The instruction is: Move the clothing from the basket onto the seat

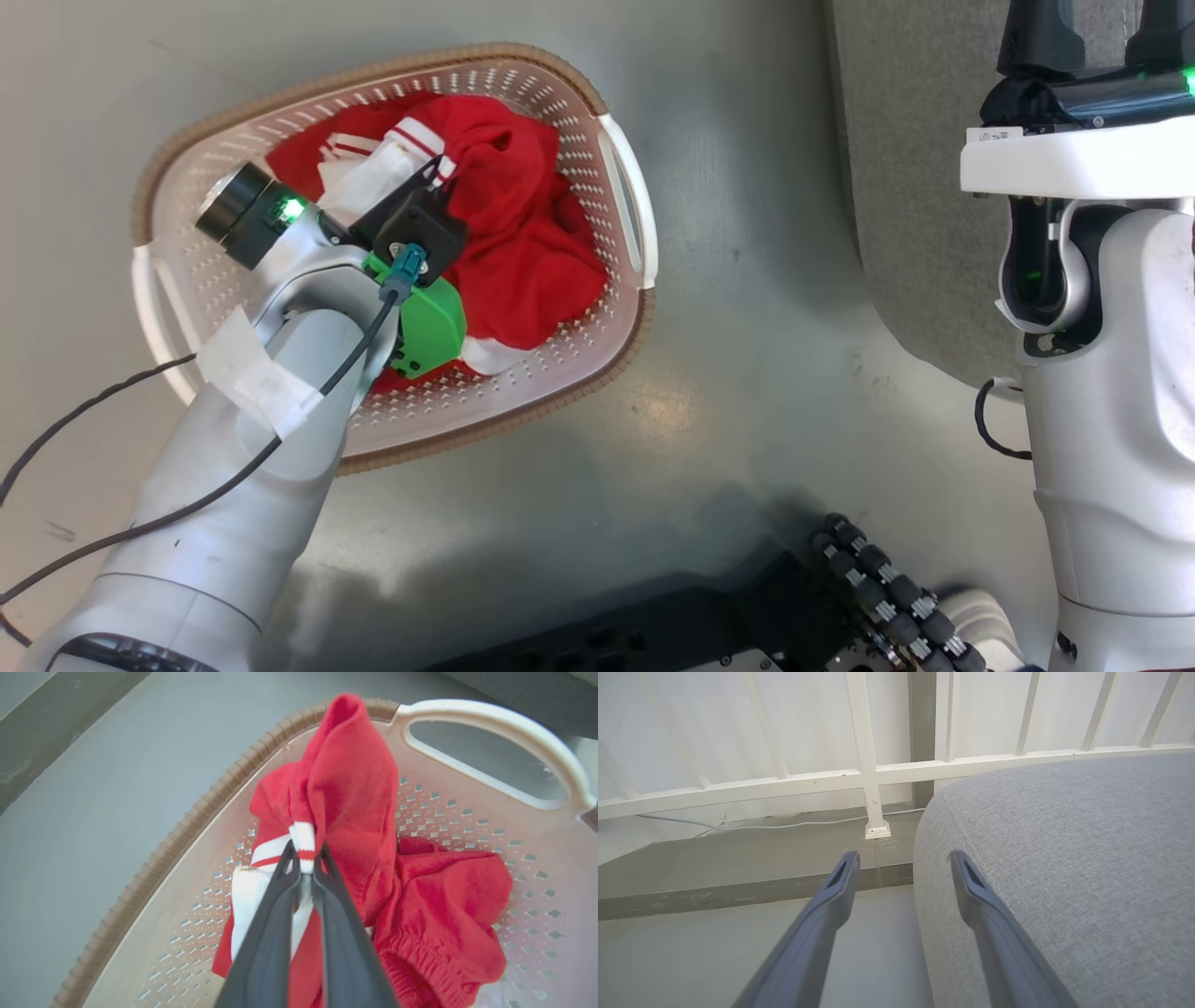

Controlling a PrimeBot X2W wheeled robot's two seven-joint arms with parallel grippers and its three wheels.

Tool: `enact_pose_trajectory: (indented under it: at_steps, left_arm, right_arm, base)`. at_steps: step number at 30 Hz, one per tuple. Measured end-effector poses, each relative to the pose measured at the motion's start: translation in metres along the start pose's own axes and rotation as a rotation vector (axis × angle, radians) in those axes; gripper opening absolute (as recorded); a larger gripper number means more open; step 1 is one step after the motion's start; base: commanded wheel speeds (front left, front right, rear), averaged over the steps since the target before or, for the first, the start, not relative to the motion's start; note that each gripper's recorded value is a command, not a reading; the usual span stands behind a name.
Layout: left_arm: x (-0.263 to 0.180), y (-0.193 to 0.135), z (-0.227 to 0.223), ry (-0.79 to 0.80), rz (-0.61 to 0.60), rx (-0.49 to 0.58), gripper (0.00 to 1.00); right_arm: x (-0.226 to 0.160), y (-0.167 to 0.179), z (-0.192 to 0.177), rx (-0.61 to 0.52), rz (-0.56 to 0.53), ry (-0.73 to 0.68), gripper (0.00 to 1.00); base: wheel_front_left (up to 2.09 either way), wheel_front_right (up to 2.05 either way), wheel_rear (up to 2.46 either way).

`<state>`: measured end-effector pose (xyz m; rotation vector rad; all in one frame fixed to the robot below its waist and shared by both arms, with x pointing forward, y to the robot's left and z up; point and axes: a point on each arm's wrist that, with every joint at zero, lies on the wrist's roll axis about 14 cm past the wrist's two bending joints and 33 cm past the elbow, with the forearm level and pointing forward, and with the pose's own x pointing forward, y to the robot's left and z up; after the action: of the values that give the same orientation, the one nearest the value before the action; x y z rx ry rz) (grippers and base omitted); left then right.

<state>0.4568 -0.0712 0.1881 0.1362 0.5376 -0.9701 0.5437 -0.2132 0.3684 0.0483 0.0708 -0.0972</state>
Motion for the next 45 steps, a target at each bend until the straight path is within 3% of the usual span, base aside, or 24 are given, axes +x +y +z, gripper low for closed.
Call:
enact_pose_trajectory:
  at_steps: [13, 26, 45]
  left_arm:
    - [-0.021, 0.016, 0.080, -0.171, 0.070, 0.009, 0.00]
    - [-0.077, 0.038, 0.173, -0.349, 0.185, 0.026, 0.00]
    - [-0.163, 0.027, 0.272, -0.522, 0.283, 0.105, 0.00]
  right_arm:
    - [-0.006, 0.015, 0.015, 0.000, 0.046, -0.006, 1.00]
    - [-0.026, 0.034, 0.049, 0.035, 0.100, -0.035, 1.00]
    - [-0.075, 0.053, 0.095, 0.066, 0.160, -0.078, 1.00]
  base:
    - [0.00, 0.00, 0.00]
    - [0.00, 0.00, 0.00]
    - [0.00, 0.00, 0.00]
